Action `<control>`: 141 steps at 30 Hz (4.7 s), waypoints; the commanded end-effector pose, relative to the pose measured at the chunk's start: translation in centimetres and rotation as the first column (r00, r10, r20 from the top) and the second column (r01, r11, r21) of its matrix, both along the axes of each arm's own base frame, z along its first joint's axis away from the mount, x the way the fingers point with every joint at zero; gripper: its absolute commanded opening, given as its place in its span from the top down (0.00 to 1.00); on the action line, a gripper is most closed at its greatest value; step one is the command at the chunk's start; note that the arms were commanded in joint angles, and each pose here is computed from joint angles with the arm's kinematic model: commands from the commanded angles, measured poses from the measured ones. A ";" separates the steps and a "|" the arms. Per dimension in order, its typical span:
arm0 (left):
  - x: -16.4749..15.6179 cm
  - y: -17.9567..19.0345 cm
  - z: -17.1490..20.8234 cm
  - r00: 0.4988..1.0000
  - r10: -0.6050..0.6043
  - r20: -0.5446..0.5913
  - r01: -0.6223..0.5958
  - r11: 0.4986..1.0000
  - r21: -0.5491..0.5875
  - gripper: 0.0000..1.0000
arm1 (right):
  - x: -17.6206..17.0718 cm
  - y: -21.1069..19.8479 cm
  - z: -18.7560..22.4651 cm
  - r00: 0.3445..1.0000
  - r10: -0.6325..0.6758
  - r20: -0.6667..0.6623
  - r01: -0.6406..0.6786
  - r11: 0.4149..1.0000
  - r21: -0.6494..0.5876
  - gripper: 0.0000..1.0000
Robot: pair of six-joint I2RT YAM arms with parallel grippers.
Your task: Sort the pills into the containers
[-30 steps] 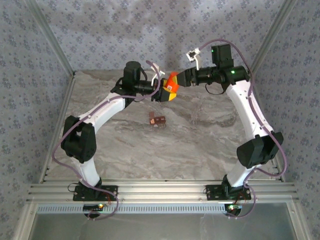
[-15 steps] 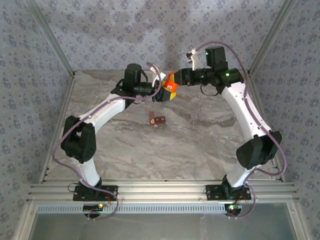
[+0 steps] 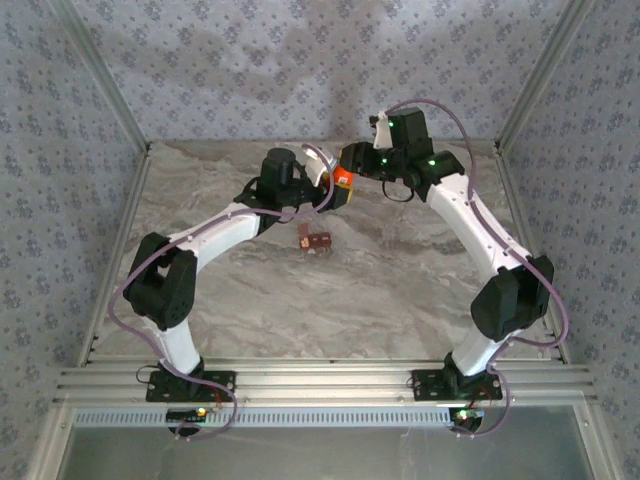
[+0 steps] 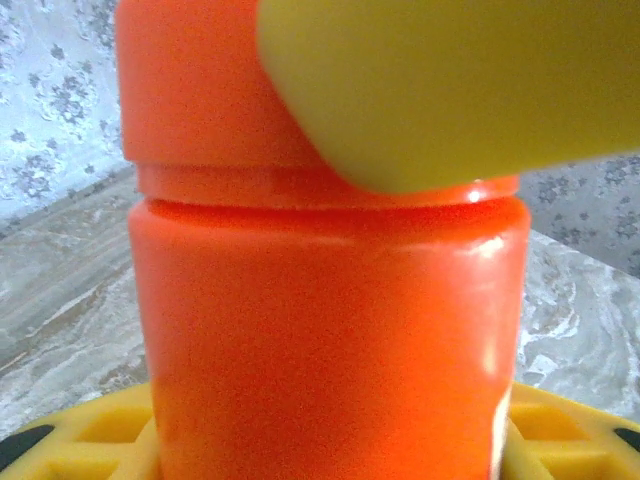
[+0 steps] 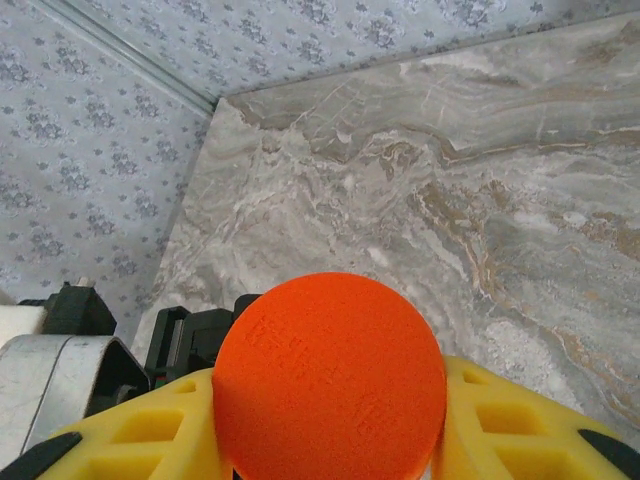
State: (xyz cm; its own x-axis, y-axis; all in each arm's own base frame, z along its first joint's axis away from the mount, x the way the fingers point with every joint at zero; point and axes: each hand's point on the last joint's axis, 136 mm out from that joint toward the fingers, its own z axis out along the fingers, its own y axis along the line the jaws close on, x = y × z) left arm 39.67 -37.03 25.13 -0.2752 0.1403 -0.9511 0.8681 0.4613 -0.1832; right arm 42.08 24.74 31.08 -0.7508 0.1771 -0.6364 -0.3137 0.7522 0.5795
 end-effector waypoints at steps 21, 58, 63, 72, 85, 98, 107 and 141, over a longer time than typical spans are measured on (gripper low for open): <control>-4.3 0.4 8.7 0.938 -0.338 0.080 0.347 0.915 -0.207 1.00 | -3.0 -4.8 8.9 0.941 0.228 0.251 -0.273 0.948 0.161 0.19; -7.0 -0.6 8.3 0.841 -0.541 -0.027 0.526 0.828 -0.196 1.00 | -4.4 -0.6 6.8 0.868 0.440 0.231 -0.460 0.887 0.037 0.26; -7.0 -0.7 8.3 0.842 -0.539 -0.028 0.524 0.829 -0.196 1.00 | -5.0 -0.4 6.4 0.864 0.450 0.225 -0.470 0.882 0.043 0.29; -6.8 -0.7 8.4 0.846 -0.533 -0.021 0.519 0.832 -0.195 1.00 | -5.7 -0.1 6.3 0.859 0.463 0.220 -0.485 0.873 0.055 0.49; -6.5 -0.7 8.6 0.861 -0.509 -0.011 0.498 0.846 -0.191 1.00 | -5.3 0.3 5.7 0.885 0.425 0.190 -0.442 0.896 0.051 0.65; -6.2 -0.6 8.8 0.881 -0.473 0.005 0.466 0.864 -0.190 1.00 | -4.5 -0.2 6.0 0.920 0.337 0.198 -0.354 0.933 0.057 0.35; -6.2 -0.6 8.6 0.878 -0.478 -0.001 0.469 0.862 -0.191 1.00 | -5.9 -0.6 7.5 0.891 0.388 0.238 -0.407 0.913 0.035 0.27; -6.2 -0.8 8.3 0.875 -0.483 -0.001 0.475 0.860 -0.188 1.00 | -5.0 -0.6 6.7 0.917 0.345 0.199 -0.367 0.926 0.087 0.43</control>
